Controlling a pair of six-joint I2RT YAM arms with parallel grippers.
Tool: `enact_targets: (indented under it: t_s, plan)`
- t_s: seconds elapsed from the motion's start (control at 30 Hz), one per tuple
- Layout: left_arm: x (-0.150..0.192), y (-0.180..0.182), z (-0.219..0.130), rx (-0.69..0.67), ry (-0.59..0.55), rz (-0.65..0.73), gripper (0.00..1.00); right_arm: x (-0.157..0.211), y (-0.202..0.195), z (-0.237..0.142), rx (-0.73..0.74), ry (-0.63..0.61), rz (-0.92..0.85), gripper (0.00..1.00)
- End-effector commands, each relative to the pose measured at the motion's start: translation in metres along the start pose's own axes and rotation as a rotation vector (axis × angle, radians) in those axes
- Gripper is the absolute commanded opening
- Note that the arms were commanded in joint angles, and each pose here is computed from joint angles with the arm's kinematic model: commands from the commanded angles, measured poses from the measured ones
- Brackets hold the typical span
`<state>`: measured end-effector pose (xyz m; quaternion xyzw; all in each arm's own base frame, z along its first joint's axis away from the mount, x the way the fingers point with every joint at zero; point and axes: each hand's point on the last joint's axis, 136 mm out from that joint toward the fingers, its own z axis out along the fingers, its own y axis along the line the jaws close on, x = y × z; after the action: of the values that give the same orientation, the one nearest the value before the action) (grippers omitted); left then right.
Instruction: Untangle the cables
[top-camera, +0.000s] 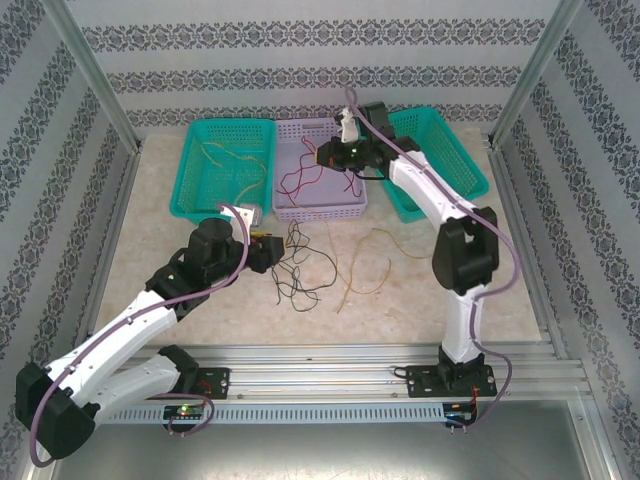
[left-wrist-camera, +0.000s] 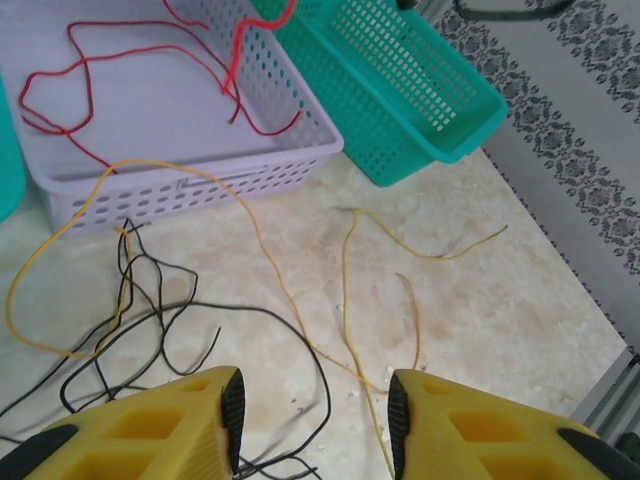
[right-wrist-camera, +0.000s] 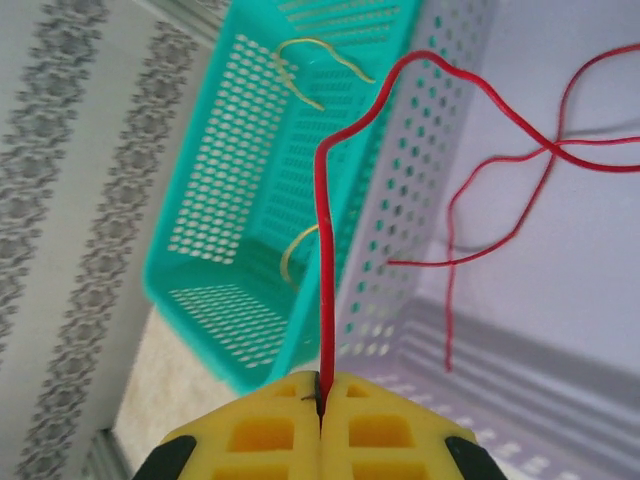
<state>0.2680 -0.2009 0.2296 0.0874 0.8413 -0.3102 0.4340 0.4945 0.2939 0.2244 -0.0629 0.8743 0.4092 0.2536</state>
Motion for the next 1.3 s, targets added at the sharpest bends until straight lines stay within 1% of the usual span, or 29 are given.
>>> enact_targets:
  t_s: [0.0, 0.13, 0.2, 0.27, 0.33, 0.43, 0.53, 0.57, 0.67, 0.77, 0.87, 0.93, 1.07, 1.17, 1.27]
  plan:
    - [0.010, 0.007, -0.001, -0.023, 0.020, -0.028, 0.43, -0.006, -0.024, 0.019, 0.117, 0.024, -0.022, 0.00]
    - [0.014, 0.011, -0.002, -0.045, 0.030, -0.030, 0.43, -0.014, -0.044, 0.039, 0.183, 0.041, -0.009, 0.00]
    - [0.015, 0.012, -0.003, -0.051, 0.030, -0.025, 0.44, -0.012, -0.048, 0.043, 0.226, 0.058, -0.034, 0.00]
    - [0.016, 0.015, -0.004, -0.062, 0.029, -0.025, 0.45, -0.010, -0.054, 0.045, 0.290, 0.066, -0.067, 0.18]
    - [0.018, 0.018, -0.004, -0.076, 0.032, -0.027, 0.47, -0.007, -0.058, 0.044, 0.316, 0.074, -0.068, 0.29]
    - [0.022, 0.024, -0.001, -0.102, 0.046, -0.028, 0.48, -0.008, -0.046, 0.033, 0.302, 0.074, -0.097, 0.37]
    - [0.026, 0.033, 0.005, -0.147, 0.056, -0.034, 0.50, -0.013, -0.021, 0.008, 0.274, 0.025, -0.144, 0.52]
    - [0.026, 0.039, 0.006, -0.177, 0.059, -0.041, 0.52, -0.014, -0.011, -0.003, 0.257, -0.002, -0.161, 0.53]
    - [0.028, 0.051, 0.016, -0.244, 0.077, -0.036, 0.54, -0.011, 0.014, -0.042, 0.222, -0.086, -0.188, 0.56]
    - [0.030, 0.067, 0.026, -0.312, 0.083, -0.029, 0.54, 0.018, 0.019, -0.070, 0.214, -0.110, -0.197, 0.61]
    - [0.029, 0.083, 0.032, -0.361, 0.062, -0.037, 0.55, 0.058, 0.008, -0.089, 0.244, -0.104, -0.186, 0.62]
    - [0.029, 0.093, 0.037, -0.372, 0.059, -0.069, 0.56, 0.083, -0.005, -0.096, 0.276, -0.096, -0.178, 0.62]
    - [0.027, 0.108, 0.049, -0.369, 0.061, -0.119, 0.57, 0.127, -0.030, -0.102, 0.303, -0.068, -0.143, 0.63]
    - [0.029, 0.115, 0.060, -0.359, 0.072, -0.135, 0.58, 0.148, -0.041, -0.103, 0.296, -0.069, -0.121, 0.63]
    - [0.029, 0.121, 0.071, -0.366, 0.081, -0.128, 0.58, 0.160, -0.050, -0.103, 0.299, -0.070, -0.108, 0.63]
